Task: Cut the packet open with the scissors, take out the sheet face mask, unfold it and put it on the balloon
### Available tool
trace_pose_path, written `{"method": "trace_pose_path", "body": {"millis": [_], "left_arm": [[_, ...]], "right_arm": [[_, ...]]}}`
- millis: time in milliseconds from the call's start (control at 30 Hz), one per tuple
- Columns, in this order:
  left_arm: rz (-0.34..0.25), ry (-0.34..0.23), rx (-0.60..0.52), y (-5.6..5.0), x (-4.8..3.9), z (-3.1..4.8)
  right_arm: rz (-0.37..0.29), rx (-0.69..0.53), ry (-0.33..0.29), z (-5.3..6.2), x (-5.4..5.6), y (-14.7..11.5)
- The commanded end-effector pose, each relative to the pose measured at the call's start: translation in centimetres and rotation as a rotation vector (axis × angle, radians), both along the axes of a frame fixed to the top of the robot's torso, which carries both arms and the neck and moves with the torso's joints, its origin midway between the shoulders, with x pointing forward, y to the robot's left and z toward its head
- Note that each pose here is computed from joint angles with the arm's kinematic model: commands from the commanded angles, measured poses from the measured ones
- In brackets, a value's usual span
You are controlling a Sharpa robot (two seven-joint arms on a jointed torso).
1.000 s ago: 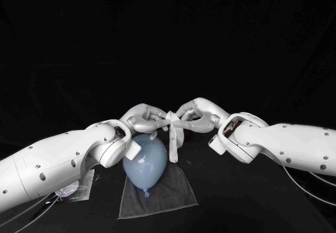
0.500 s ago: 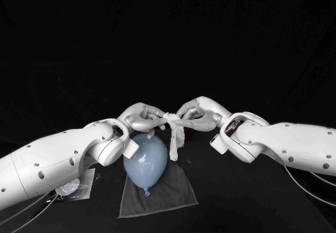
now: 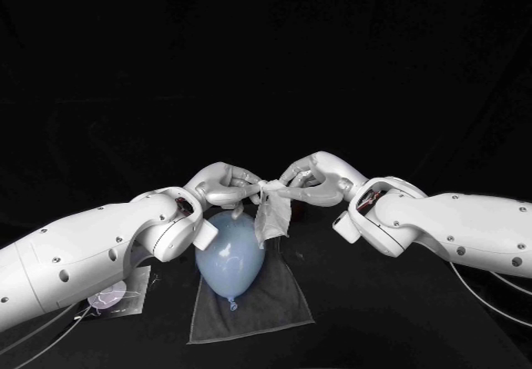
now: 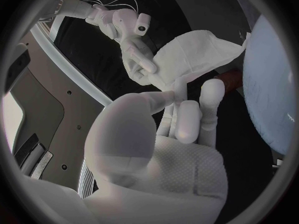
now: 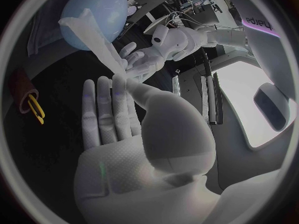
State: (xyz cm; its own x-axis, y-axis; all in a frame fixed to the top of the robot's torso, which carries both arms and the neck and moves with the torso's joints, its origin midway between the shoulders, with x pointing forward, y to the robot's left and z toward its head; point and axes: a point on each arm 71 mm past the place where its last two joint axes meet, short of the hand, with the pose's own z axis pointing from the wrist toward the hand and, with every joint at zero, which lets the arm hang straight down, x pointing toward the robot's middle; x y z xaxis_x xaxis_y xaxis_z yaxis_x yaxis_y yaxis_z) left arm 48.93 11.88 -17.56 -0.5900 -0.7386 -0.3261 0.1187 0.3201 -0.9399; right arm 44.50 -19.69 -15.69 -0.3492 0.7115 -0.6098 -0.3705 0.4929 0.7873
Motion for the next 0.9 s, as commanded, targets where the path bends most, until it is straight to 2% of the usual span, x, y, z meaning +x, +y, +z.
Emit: {"method": "trace_pose_path", "body": {"millis": [33,400,667,900], "left_arm": [[0.000,0.011,0.007,0.42,0.19,-0.13],[-0.009,0.034,0.005,0.66,0.34,-0.33],[0.016,0.056,0.026,1.21,0.81,-0.69],[-0.018,0.022,0.064,0.83,0.73,-0.68]], "right_arm": [[-0.015,0.014,-0.008,0.18,0.10,-0.22],[-0.049,0.058,0.011,0.22,0.18,-0.50],[-0.057,0.098,0.035,0.29,-0.03,-0.55],[-0.058,0.107,0.047,0.28,-0.10,-0.53]]}}
